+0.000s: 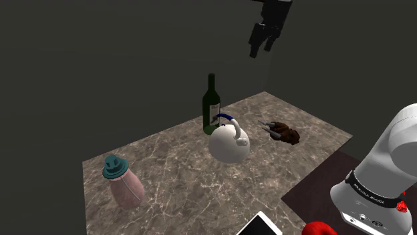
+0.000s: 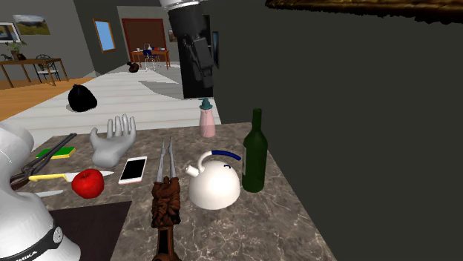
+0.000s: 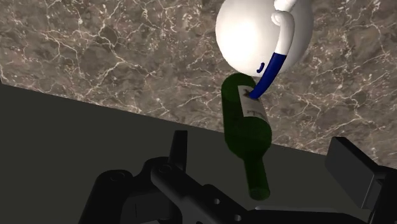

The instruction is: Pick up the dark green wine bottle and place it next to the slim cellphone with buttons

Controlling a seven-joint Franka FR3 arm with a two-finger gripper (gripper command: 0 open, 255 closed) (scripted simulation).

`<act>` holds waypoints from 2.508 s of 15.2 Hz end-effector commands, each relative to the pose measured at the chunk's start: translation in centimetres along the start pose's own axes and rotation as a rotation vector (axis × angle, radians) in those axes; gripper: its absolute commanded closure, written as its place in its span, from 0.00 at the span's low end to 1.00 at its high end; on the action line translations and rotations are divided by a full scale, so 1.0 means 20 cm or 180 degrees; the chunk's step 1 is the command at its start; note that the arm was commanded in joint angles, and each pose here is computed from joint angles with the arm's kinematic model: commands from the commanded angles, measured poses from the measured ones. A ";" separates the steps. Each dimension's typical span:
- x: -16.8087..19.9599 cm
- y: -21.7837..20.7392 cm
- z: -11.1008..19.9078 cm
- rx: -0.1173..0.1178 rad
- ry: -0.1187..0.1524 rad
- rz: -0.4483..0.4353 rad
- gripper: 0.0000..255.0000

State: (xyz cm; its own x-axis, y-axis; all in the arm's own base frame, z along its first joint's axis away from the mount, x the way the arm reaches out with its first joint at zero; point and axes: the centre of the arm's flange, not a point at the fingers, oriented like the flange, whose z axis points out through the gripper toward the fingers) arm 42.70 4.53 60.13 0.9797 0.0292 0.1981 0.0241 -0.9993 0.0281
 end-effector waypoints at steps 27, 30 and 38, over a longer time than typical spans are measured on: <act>0.83 -0.27 0.90 0.0077 -0.0336 0.0230 0.00; 0.83 -0.27 0.90 0.0077 -0.0336 0.0230 0.00; 0.83 -0.27 0.90 0.0077 -0.0336 0.0230 1.00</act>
State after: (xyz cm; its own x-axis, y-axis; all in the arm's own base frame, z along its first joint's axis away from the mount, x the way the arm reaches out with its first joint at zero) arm 62.44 9.93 45.88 0.9940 -0.0448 0.1000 -0.0443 -0.9990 -0.0069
